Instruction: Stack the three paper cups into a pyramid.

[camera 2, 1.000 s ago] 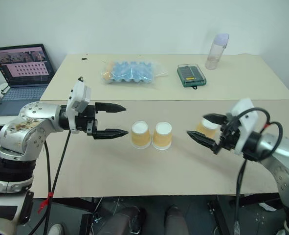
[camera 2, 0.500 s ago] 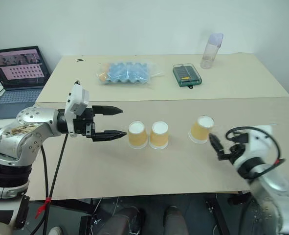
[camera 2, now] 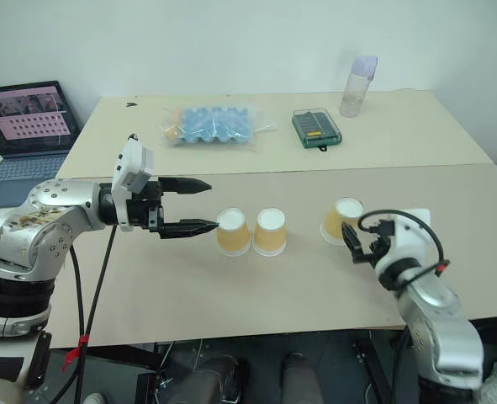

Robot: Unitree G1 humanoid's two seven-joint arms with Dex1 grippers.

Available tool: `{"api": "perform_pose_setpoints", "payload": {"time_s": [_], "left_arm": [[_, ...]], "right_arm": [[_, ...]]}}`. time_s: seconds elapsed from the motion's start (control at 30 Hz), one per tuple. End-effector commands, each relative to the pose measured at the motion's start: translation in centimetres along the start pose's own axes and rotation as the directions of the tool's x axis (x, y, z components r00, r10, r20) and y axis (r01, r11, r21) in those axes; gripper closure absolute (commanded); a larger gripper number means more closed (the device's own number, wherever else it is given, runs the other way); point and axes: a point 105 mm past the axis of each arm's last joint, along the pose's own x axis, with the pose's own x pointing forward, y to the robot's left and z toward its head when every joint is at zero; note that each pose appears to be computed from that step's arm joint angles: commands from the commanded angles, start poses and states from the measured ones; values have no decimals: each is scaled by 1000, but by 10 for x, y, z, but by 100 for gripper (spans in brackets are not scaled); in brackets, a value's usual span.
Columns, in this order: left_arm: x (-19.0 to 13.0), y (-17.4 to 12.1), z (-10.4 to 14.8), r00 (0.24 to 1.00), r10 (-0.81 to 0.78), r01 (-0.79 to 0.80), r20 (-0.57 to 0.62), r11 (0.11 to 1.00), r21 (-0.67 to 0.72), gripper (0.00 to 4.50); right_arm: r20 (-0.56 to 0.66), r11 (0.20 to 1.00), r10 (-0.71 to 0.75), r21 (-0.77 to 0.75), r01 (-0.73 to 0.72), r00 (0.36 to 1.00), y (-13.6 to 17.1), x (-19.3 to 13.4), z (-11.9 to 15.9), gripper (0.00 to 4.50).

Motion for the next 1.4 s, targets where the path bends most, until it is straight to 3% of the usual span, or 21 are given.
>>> {"api": "perform_pose_setpoints", "payload": {"time_s": [0.03,0.7,0.9,1.07,1.23,1.3,1.33,1.4], "left_arm": [[-1,-2,13,1000,-4,3,24,999,46,1],[-2,-3,10,1000,11,-11,10,999,46,1],[-3,-1,11,1000,16,-17,10,999,48,0],[-2,-1,11,1000,19,-20,11,999,47,0],[-1,0,10,1000,23,-24,7,998,51,0],[-1,-1,10,1000,21,-21,8,999,50,0],[-1,-1,10,1000,19,-19,9,999,49,0],[0,-1,9,1000,17,-17,8,999,49,0]], "right_arm": [[65,999,26,-22,-25,998,6,6,13,0],[128,1000,21,-10,-20,992,1,41,25,0],[130,999,34,-9,-33,991,2,40,26,174],[146,1000,28,-15,-26,989,0,40,33,183],[237,991,113,-92,-94,965,16,44,78,183],[310,971,232,-136,-198,922,36,44,119,183],[310,931,363,-166,-326,879,57,40,135,183],[246,825,562,-233,-514,790,87,29,144,183]]}}
